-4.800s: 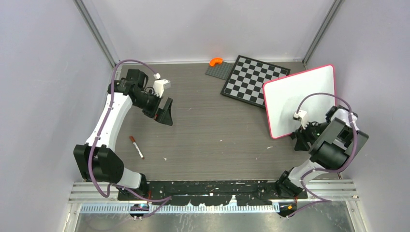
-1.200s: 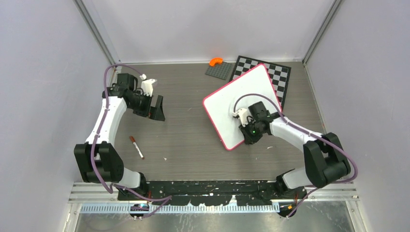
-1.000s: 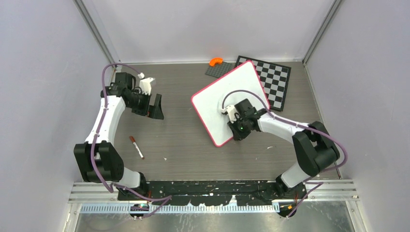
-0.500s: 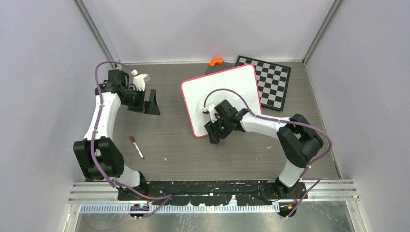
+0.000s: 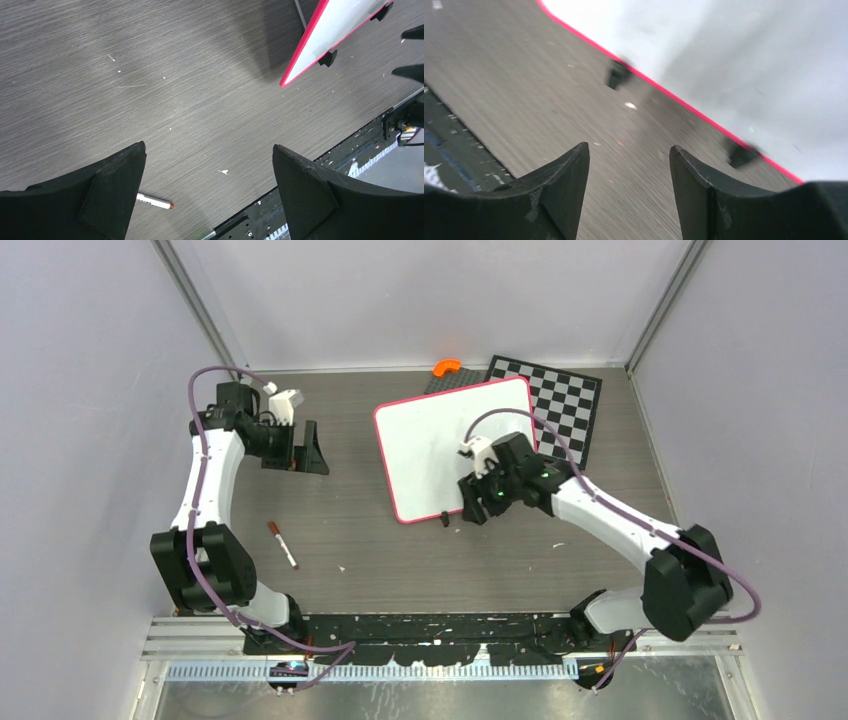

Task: Write a sentence on the whiteboard
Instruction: Move the whiteboard stand to the center of the board.

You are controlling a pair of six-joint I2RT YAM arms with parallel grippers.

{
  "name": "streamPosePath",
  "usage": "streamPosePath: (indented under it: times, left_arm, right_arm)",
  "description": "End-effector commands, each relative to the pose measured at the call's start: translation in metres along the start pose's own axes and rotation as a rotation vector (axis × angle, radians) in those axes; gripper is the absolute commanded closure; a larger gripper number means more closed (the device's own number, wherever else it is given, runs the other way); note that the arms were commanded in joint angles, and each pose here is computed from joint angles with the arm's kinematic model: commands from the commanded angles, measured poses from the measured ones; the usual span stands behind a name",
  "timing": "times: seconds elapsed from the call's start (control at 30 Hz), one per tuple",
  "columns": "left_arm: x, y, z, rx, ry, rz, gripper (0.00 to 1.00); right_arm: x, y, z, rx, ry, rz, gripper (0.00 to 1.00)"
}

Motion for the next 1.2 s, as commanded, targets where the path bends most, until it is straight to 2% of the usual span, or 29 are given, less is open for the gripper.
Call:
streamPosePath:
  times: [0.0,0.23,0.43,0.77,0.97,1.17]
  left_arm:
    - [-0.011,-0.015,-0.015,-0.060,-0.006,0.004,0.00]
    - [-0.008,-0.021,-0.026,-0.117,-0.038,-0.045,0.00]
    - [-0.005,-0.028,-0.025,-0.136,-0.021,-0.100,0.00]
    - [0.001,-0.027,-0.021,-0.112,0.002,-0.129,0.00]
    - [0.004,-0.025,-0.019,-0.100,0.004,-0.136,0.00]
    - [0.005,-0.024,-0.016,-0.084,0.011,-0.135,0.00]
  right_arm:
    - [-0.044,-0.028,0.029,0.022,0.071,0.210,0.36]
    - [-0.082,-0.031,0.035,-0.028,0.176,0.418,0.42]
    - [-0.095,-0.015,0.031,-0.017,0.209,0.461,0.44]
    - [-0.112,0.010,0.010,-0.035,0.234,0.426,0.47]
    - [-0.124,0.022,0.016,0.013,0.251,0.400,0.65]
    - [-0.122,0.021,0.028,0.052,0.258,0.347,0.91]
Point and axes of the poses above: each gripper's point midway between its finger pads, its own y axis out along the fingers, its own x axis along the line the jaws close on, z = x × y, the point moved 1 cm from there along -y, back along the fingers, and after that the axes turned 7 degrees about y, right-handed, at the moved point
